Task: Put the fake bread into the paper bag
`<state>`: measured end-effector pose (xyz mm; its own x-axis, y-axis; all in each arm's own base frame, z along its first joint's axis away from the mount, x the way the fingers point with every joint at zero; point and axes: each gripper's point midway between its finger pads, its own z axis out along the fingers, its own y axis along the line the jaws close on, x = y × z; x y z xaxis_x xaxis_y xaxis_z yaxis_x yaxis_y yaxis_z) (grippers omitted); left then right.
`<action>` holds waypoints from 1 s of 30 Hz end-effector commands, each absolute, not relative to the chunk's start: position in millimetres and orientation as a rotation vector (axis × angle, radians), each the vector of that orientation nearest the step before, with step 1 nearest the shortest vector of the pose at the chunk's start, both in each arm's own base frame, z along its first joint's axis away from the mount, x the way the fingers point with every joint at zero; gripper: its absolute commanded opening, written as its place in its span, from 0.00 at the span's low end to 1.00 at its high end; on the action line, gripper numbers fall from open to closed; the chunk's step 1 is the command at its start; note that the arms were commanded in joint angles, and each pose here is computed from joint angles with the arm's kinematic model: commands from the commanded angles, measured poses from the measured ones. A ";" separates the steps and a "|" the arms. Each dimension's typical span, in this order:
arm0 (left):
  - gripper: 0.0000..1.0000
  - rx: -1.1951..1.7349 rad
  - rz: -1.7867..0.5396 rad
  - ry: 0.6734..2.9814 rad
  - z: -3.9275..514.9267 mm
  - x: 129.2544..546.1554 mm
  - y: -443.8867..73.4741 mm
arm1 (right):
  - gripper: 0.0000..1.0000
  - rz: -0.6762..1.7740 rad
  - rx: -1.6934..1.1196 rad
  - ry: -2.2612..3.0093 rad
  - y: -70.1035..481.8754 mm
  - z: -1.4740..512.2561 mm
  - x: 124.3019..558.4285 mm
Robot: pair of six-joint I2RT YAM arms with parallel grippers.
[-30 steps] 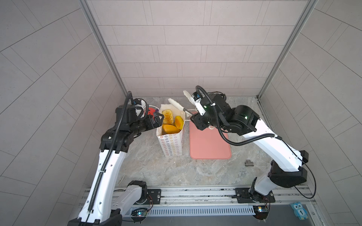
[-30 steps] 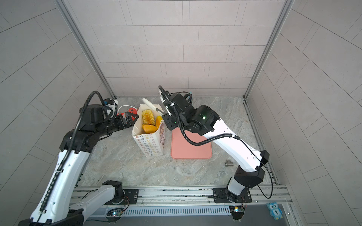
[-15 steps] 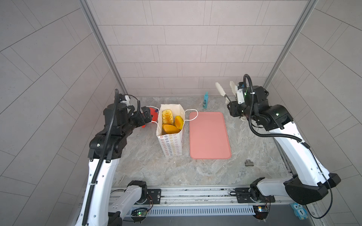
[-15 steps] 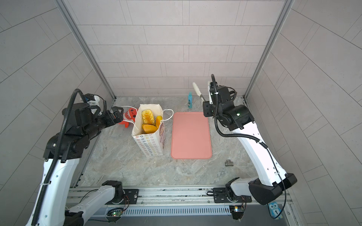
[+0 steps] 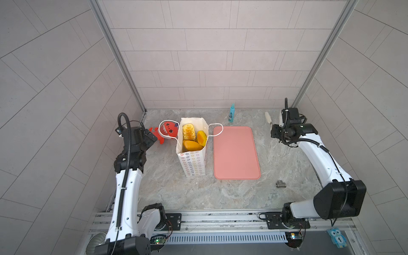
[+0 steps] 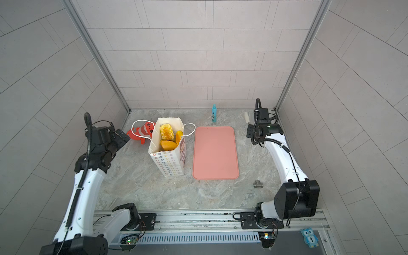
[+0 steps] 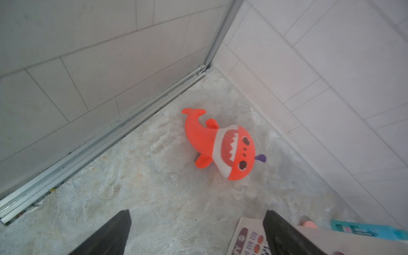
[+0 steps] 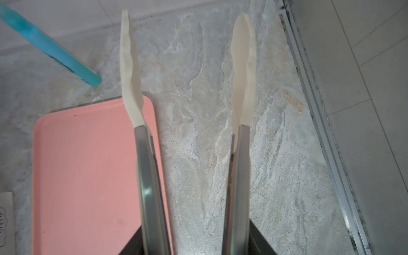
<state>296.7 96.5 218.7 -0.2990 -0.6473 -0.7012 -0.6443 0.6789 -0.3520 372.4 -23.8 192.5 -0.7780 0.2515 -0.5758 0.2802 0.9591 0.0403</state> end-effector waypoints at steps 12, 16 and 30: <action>1.00 -1.021 0.270 1.923 166.2 302.2 136.2 | 0.58 -0.287 0.479 2.697 -51.9 90.6 371.9; 1.00 -1.024 0.324 1.968 152.5 302.0 139.7 | 0.60 -0.308 0.486 2.786 -52.9 57.2 364.8; 1.00 -0.965 0.421 2.088 117.7 313.1 134.5 | 0.99 -0.345 0.519 2.669 -62.1 57.6 354.1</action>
<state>308.3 135.3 118.1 -0.3992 -0.5332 -0.7459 -0.7586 0.6490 -0.0580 349.3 -51.4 40.0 -0.8941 0.2898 -0.3415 0.3560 0.9225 -0.1491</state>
